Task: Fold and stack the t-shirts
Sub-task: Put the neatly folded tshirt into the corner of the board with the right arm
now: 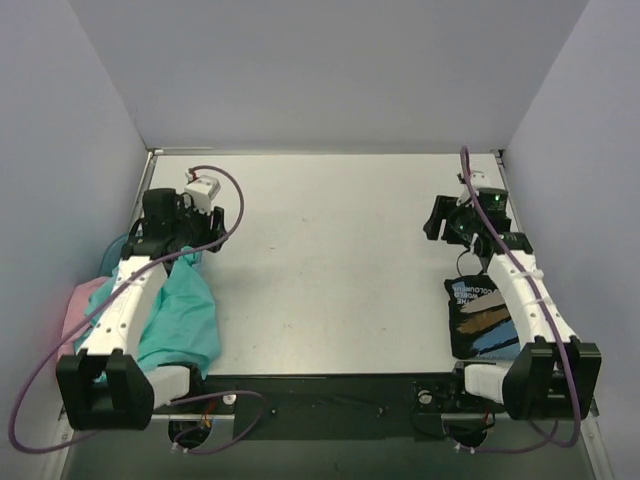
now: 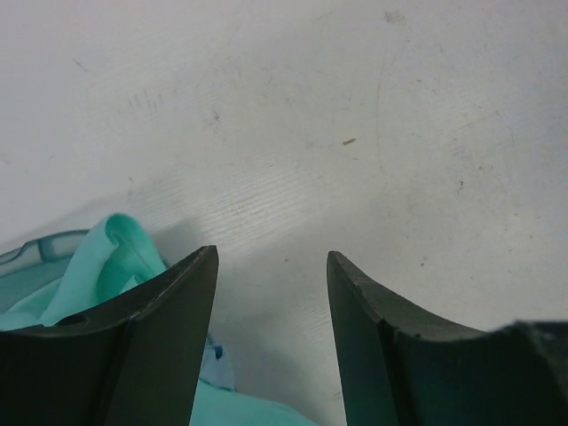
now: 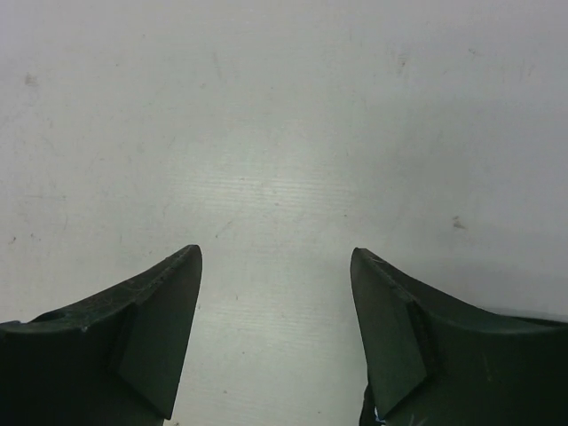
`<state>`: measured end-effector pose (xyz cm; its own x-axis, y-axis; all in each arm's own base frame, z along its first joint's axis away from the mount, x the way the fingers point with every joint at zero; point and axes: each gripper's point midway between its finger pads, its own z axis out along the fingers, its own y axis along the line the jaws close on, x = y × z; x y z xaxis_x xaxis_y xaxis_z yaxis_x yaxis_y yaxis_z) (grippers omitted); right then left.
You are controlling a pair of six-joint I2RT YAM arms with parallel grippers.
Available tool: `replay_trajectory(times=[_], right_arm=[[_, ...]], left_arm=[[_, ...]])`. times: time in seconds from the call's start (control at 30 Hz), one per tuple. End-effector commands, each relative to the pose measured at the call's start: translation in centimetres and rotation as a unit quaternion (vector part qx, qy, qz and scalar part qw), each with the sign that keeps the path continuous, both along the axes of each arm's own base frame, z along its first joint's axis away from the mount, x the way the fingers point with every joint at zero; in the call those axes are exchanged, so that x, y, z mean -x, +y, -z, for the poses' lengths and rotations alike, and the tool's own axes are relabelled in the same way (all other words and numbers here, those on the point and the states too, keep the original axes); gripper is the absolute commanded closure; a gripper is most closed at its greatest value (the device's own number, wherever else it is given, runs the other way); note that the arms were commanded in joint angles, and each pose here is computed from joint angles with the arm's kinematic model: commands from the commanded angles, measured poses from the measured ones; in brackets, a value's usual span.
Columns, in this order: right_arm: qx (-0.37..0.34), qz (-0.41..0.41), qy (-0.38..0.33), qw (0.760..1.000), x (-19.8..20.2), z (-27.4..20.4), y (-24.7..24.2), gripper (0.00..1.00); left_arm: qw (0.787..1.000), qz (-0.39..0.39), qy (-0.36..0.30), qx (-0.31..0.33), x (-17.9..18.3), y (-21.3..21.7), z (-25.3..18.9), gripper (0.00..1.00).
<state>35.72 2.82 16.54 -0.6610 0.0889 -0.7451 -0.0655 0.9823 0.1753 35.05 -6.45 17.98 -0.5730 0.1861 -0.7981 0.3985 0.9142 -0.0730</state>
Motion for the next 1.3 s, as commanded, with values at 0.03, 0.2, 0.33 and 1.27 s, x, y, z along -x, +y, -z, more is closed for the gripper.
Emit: replay_trajectory(times=[0.03, 0.2, 0.33, 1.27], right_arm=[[-0.063, 0.004, -0.156, 0.986, -0.1, -2.1, 1.8, 0.36], [-0.057, 0.042, -0.200, 0.977, 2.1, 1.0, 0.6, 0.31], [-0.040, 0.054, -0.204, 0.977, 3.4, 3.4, -0.2, 0.31], [0.015, 0.069, -0.231, 0.970, 5.7, 6.5, -1.9, 0.30]], left_arm=[[0.994, -0.073, -0.078, -0.034, 2.1, 3.4, -0.3, 0.36], [0.974, -0.176, -0.139, 0.005, 2.7, 5.2, 1.1, 0.36], [0.971, -0.192, -0.142, 0.032, 4.3, 5.0, 3.9, 0.19], [0.948, -0.270, -0.151, 0.072, 6.1, 7.5, 7.1, 0.09]])
